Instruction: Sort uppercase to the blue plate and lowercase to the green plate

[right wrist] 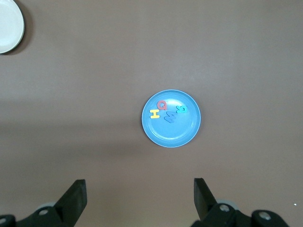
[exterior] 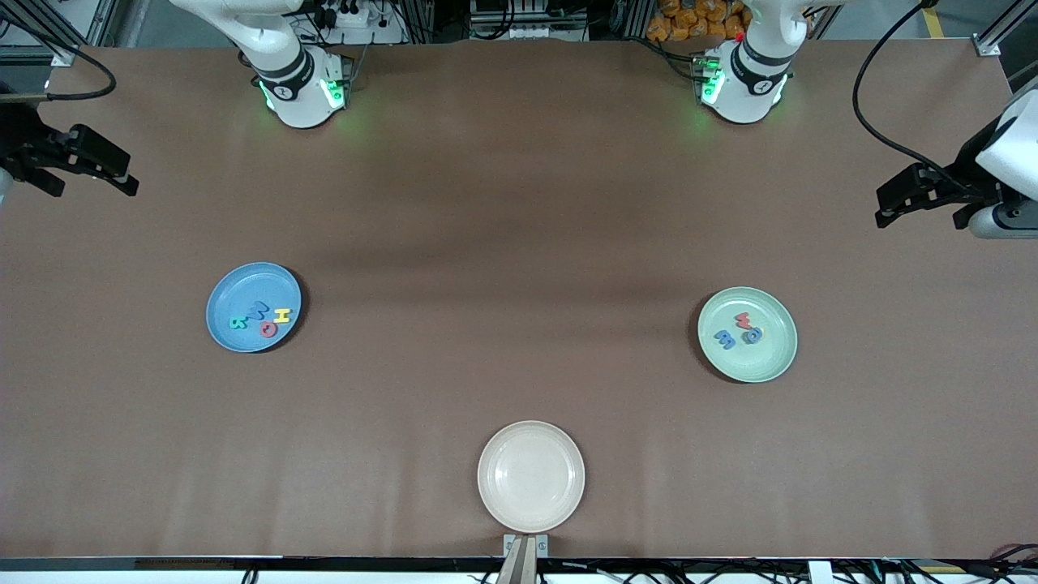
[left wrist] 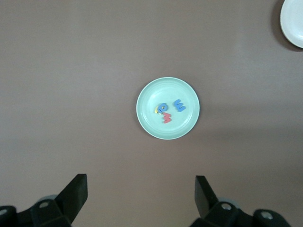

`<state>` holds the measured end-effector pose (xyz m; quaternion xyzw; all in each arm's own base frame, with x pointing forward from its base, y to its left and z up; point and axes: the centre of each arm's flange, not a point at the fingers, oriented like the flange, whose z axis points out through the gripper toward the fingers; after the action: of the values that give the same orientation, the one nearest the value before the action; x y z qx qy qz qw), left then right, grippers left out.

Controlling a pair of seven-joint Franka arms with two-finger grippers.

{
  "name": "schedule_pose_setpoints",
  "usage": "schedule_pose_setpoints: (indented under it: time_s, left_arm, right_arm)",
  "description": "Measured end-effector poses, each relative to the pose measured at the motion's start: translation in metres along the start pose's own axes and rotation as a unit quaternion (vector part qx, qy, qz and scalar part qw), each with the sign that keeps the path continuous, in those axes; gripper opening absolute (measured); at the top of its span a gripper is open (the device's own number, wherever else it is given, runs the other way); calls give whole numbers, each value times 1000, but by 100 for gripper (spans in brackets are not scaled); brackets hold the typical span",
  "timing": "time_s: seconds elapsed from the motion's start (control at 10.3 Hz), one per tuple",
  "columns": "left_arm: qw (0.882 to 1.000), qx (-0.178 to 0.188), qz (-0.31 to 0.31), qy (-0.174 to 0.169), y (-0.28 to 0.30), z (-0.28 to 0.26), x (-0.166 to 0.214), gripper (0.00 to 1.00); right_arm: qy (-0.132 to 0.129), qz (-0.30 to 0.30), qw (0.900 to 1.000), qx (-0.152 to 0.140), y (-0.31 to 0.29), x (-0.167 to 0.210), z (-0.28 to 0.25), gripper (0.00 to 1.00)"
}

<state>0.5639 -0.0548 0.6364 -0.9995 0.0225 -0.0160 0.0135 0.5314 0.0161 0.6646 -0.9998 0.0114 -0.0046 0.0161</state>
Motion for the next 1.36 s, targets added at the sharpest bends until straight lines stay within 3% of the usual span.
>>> schedule_pose_setpoints:
  time_s: [1.36]
  left_arm:
    - [1000,-1,-1,5,-1,0,3,100]
  right_arm:
    - [7,5,1000,1,5,3,0,100]
